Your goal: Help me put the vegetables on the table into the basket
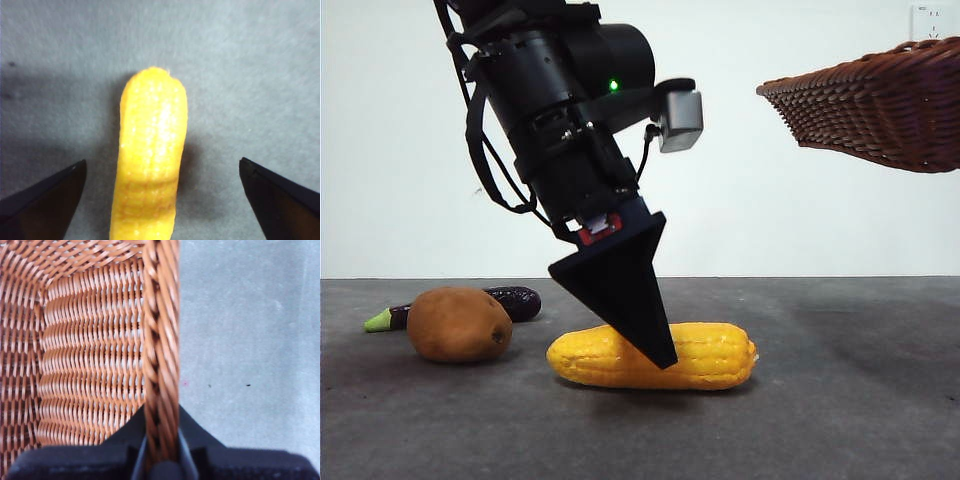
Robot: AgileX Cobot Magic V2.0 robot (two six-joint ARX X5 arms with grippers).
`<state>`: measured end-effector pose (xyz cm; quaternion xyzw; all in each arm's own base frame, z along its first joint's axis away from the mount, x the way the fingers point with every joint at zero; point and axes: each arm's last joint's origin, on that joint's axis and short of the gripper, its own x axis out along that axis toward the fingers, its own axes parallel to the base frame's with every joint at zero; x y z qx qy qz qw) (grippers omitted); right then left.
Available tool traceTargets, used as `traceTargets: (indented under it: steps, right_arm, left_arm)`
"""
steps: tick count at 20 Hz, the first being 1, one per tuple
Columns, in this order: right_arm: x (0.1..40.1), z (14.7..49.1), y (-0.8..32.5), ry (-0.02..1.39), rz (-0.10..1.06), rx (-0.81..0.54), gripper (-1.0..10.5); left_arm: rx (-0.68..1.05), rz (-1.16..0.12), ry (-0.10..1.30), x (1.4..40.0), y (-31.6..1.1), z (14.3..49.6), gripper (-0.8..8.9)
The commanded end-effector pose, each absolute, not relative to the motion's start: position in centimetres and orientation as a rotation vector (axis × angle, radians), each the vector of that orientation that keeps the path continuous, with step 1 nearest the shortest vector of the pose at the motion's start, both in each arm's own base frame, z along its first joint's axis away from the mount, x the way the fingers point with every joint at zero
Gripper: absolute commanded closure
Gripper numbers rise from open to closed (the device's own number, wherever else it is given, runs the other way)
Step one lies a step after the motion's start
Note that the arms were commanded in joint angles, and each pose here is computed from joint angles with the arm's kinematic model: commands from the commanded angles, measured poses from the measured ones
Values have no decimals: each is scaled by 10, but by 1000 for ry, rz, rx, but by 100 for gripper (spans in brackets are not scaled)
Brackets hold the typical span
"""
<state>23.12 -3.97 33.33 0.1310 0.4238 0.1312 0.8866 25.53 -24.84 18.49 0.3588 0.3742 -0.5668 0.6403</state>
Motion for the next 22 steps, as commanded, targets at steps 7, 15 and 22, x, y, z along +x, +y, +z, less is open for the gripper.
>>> traceTargets:
  steps: [7, 15, 22]
  right_arm:
    - [230, 339, -38, 840, 324, 296, 958]
    - [230, 339, -38, 845, 324, 298, 958]
    - [229, 338, -38, 862, 323, 304, 958]
  left_arm:
    - [832, -1311, 864, 255, -254, 171, 293]
    - [814, -1301, 877, 254, -256, 171, 789]
    - [747, -1244, 963, 254, -245, 179, 820]
